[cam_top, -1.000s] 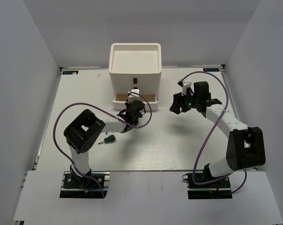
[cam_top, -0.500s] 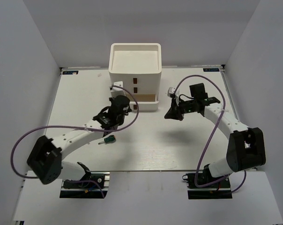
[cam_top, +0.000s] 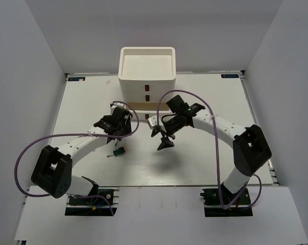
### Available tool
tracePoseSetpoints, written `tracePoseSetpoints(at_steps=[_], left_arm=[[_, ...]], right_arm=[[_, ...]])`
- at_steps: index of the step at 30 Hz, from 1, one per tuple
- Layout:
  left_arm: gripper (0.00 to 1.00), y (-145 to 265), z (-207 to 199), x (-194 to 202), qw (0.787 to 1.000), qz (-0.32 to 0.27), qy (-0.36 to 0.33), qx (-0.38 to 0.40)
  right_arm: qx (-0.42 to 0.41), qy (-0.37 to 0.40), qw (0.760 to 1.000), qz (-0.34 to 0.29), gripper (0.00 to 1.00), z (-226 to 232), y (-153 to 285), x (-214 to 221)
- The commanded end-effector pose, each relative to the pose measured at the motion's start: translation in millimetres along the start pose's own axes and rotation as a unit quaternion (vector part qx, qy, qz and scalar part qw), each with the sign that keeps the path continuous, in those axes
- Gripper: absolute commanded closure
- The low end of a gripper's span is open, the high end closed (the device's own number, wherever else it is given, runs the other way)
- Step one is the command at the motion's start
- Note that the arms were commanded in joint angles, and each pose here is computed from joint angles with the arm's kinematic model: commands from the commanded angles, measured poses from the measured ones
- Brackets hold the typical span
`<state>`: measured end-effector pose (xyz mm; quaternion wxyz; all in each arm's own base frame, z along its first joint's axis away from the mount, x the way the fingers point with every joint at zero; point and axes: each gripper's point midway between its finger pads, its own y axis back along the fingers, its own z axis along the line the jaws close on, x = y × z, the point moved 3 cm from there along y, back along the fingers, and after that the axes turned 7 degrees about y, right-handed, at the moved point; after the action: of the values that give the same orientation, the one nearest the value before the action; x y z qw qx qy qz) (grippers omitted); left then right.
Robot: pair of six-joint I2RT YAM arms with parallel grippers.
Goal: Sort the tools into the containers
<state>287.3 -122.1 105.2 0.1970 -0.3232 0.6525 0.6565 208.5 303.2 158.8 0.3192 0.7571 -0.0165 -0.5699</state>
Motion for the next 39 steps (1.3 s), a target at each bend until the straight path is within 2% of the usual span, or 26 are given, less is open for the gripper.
tracePoseSetpoints(at_steps=[1, 5, 6, 12, 15, 18, 21, 22, 25, 28, 29, 33, 34, 36, 37, 39], left_arm=[[0.19, 7, 13, -7, 1.000, 0.008, 0.007, 0.018], [0.24, -11, 23, 11, 0.998, 0.034, 0.003, 0.043], [0.24, -15, 21, 10, 0.998, 0.035, 0.003, 0.051], [0.28, -33, 2, 5, 0.992, 0.043, -0.019, 0.116], [0.28, -39, 3, 6, 0.992, 0.048, -0.029, 0.116], [0.33, -49, 6, 11, 0.992, 0.063, -0.039, 0.107], [0.45, -54, 10, 14, 0.992, 0.070, -0.037, 0.100], [0.58, -54, 12, 13, 0.993, 0.068, -0.037, 0.094], [0.77, -56, 12, 16, 0.992, 0.072, -0.038, 0.092], [0.81, -51, 7, 8, 0.992, 0.062, -0.031, 0.104], [0.87, -44, 6, 2, 0.993, 0.052, -0.022, 0.108], [0.96, -3, -14, -46, 0.986, -0.009, 0.048, 0.162], [0.98, 8, -20, -60, 0.979, -0.025, 0.101, 0.175], [1.00, 26, -30, -75, 0.965, -0.047, 0.165, 0.200], [1.00, 40, -40, -86, 0.947, -0.056, 0.224, 0.223], [1.00, 49, -45, -100, 0.928, -0.066, 0.279, 0.238]], right_arm=[[0.008, 0.079, 0.997, 0.021, 0.23, -13, -20, 2], [0.014, 0.087, 0.996, 0.026, 0.23, -25, -42, -6], [0.011, 0.061, 0.998, 0.027, 0.24, -22, -47, -5], [0.020, 0.051, 0.997, 0.049, 0.24, -12, -46, 8], [0.023, 0.050, 0.997, 0.054, 0.24, -5, -42, 11], [0.026, 0.046, 0.997, 0.054, 0.24, 3, -38, 13], [0.030, 0.034, 0.998, 0.052, 0.24, 8, -36, 11], [0.033, 0.032, 0.998, 0.052, 0.24, 8, -35, 11], [0.036, 0.028, 0.998, 0.053, 0.26, 9, -33, 12], [0.037, 0.026, 0.998, 0.053, 0.26, 10, -32, 12], [0.040, 0.023, 0.998, 0.053, 0.26, 11, -30, 12], [0.051, 0.018, 0.997, 0.053, 0.26, 13, -23, 9], [0.059, 0.013, 0.997, 0.053, 0.26, 13, -19, 7], [0.076, -0.009, 0.995, 0.062, 0.30, 14, -14, 10], [0.089, -0.017, 0.994, 0.066, 0.33, 13, -8, 10], [0.114, -0.051, 0.989, 0.082, 0.56, 14, 1, 14]])
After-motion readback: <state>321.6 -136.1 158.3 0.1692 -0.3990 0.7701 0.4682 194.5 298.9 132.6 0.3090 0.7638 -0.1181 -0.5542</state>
